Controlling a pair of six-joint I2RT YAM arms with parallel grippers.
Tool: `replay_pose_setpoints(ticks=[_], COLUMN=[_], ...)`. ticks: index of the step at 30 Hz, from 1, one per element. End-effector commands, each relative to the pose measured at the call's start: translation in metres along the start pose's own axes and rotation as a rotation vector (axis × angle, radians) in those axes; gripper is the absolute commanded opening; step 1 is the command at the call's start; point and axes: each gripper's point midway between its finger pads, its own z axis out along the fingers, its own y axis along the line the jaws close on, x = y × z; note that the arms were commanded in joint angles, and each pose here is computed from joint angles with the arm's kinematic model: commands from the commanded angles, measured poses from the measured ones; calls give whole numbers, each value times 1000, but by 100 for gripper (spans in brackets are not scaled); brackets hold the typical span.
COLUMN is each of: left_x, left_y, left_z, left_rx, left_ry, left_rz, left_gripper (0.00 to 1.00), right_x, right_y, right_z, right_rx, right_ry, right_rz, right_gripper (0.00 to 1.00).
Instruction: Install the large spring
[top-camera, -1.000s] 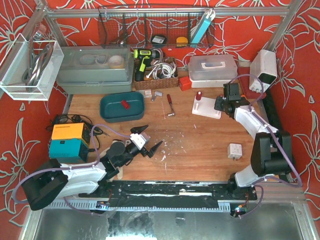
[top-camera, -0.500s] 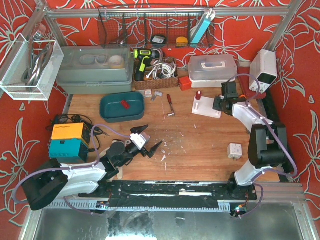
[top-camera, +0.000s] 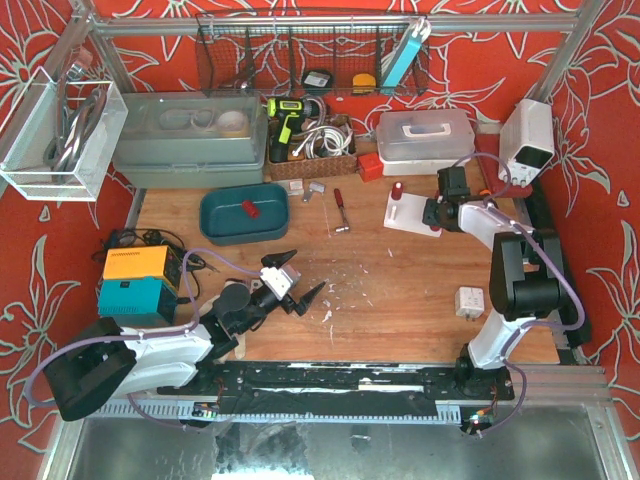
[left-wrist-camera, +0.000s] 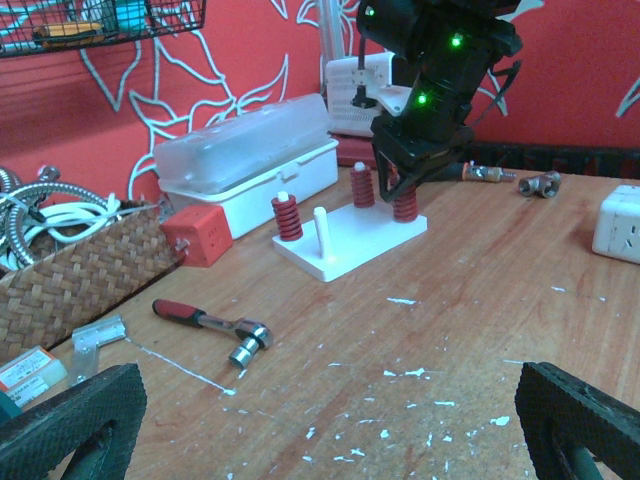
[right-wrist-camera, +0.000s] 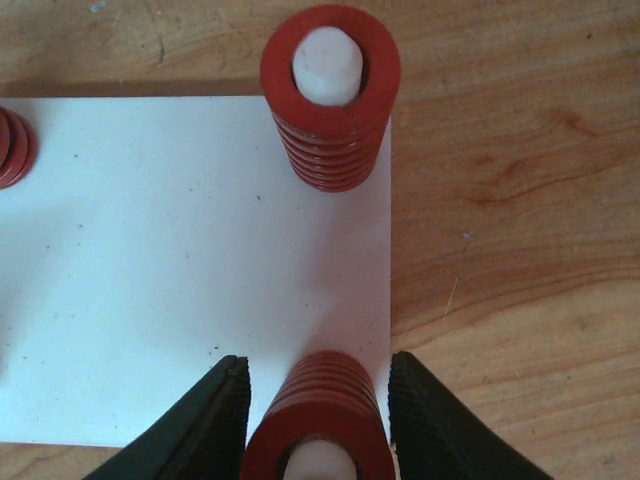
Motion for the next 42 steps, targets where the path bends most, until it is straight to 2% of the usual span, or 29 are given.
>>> replay_pose_setpoints(ticks=[1, 6, 11, 13, 19, 24, 28, 35, 39, 42], left_x=[-15, -14, -14, -13, -6, -4, 1, 9, 25, 46], left_y=[1, 1, 4, 7, 21, 45, 71, 139, 174, 196], left_z=[3, 4, 5, 6, 14, 22, 25, 20, 18, 19], left_rx=[0, -1, -21, -37, -118, -255, -387, -559, -648, -708], left_ry=[-48, -43, -38, -30, 26, 83, 176, 286, 363, 403], left_rz=[14, 12, 1, -9, -57, -167, -208, -479, -578, -694], left_gripper=[100, 100, 100, 100, 100, 100, 100, 100, 89, 86], right_x=[-16, -24, -29, -28, -16, 16, 57, 113, 130, 133], right_y=[2, 3, 18, 24, 48, 76, 105, 146, 165, 169], right_z=[-7, -27, -65, -81, -130, -152, -158, -159, -158, -161], right_rx=[-5, -19, -124, -166, -296, -396, -480, -605, -631, -603], right_ry=[-28, -42, -80, -96, -150, -163, -139, -162, -178, -196], right_rz=[26, 39, 56, 56, 8, -77, -175, -329, -414, -471], right_gripper=[47, 65, 76, 85, 98, 99, 99, 99, 99, 99])
